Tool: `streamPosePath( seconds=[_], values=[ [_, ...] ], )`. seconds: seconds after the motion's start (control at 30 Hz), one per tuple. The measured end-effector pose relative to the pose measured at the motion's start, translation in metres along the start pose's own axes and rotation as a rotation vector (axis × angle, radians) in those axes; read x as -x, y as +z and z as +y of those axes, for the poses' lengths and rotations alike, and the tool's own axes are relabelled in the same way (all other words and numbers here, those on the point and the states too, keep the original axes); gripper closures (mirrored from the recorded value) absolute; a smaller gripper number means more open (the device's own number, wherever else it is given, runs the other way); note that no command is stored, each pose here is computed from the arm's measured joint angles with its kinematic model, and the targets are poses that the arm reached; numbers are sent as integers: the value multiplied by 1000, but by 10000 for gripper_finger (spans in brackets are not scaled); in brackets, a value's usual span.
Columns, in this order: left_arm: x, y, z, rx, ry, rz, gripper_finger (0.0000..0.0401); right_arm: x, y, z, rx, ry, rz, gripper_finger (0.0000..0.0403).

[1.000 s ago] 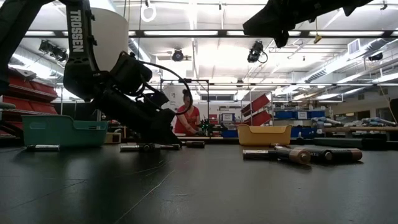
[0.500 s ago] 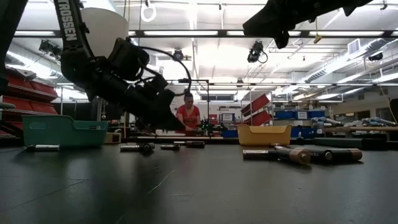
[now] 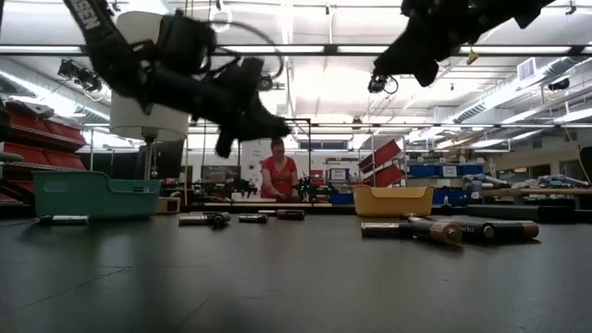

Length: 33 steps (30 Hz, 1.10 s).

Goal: Sort batteries
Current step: Put the black battery into the yellow bin

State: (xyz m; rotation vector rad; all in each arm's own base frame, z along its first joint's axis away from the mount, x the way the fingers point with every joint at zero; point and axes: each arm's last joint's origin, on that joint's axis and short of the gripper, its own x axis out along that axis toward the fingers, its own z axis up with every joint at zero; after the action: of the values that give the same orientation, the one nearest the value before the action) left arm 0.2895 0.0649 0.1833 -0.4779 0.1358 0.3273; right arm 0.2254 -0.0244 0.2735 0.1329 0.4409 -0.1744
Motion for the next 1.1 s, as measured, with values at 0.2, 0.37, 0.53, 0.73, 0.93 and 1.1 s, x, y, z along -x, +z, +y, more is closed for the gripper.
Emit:
streamPosePath(
  seconds=[0.2,0.37,0.53,0.73,0.93,1.1],
  values=[
    [-21,33,-28,120,-130,123,346,1,-5,7,322,38,44,284],
    [-27,58,-44,113,-232,135,346,1,-1,8,460,-20,5,284],
    [-28,69,-49,139,-301,140,346,1,9,8,497,-38,-103,272],
    [-28,72,-52,172,-339,148,346,1,12,9,495,-41,-132,240],
    [-28,75,-54,227,-383,149,346,-1,14,10,491,-44,-162,208],
    [-27,78,-56,275,-402,134,346,-14,19,15,495,-36,-187,199]
  ],
)
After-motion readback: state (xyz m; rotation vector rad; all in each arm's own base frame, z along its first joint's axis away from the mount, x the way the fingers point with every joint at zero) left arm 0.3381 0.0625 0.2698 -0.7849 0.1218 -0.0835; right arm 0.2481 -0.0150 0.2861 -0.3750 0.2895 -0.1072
